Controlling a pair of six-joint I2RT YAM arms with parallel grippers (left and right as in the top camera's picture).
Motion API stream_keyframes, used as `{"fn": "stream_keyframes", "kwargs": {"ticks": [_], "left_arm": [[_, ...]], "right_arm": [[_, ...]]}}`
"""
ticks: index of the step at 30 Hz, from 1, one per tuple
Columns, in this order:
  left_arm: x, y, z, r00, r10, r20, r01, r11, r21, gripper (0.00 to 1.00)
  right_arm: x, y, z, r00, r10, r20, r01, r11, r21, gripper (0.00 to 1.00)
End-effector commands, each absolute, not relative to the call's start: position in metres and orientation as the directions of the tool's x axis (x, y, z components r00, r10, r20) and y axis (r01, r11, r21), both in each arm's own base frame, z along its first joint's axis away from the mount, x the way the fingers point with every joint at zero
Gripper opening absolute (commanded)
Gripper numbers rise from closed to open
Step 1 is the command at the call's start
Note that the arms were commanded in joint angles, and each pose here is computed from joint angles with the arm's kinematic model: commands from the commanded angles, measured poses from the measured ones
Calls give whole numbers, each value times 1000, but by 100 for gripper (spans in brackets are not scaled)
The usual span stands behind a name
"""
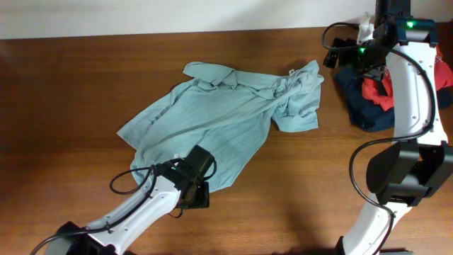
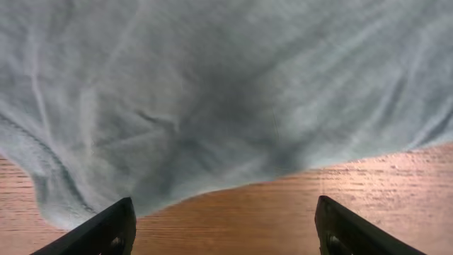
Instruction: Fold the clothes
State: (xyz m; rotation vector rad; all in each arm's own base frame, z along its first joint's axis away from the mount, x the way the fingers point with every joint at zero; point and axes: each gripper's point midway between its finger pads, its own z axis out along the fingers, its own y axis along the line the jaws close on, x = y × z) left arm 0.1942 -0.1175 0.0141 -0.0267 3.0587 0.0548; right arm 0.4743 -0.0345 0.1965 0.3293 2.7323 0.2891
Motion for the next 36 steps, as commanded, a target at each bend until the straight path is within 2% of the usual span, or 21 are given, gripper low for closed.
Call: {"fn": "stream_keyframes", "kwargs": {"ticks": [1,5,8,9,14,17,20,23,25,32,36], "left_arm": [[198,-104,13,-990,-84,-113,-93,993,77,81],[198,-97,11,-986,-108,-123,-121,987,102,78],[198,-96,11,-987,-108,-122,-121,987,103,47],[198,-96,10,-986,-108,-125,-121,987,102,42],[198,-97,0,-983,-112,-144,-124,989,83,43],[195,-97,-3,-982,-133,-135,-144,987,76,49],[194,-97,-3,-983,-133,-129,-144,987,76,49],[194,-97,-3,-982,-134,-130,-145,987,75,14],[194,-97,-3,-982,-137,-130,-147,986,75,1],[195,-99,-2,-982,-137,-129,-146,987,67,0],[207,-101,17,-984,-115,-138,-125,990,68,0]], "right_arm": [[476,-30,212,-893,254,-372,164,952,257,99],[476,-30,212,-896,237,-376,148,957,250,99],[476,-30,211,-897,237,-373,148,957,250,99],[476,-30,210,-897,237,-373,148,957,250,99],[476,-30,210,-898,236,-372,149,957,250,99],[476,-30,210,-898,236,-372,149,957,250,99],[476,-30,210,-898,237,-372,149,957,250,99],[476,-30,210,-898,237,-371,149,957,250,99],[476,-30,210,-898,237,-370,149,957,250,99],[470,-29,207,-908,238,-345,156,956,249,99],[458,-27,202,-925,240,-294,169,954,248,99]]}}
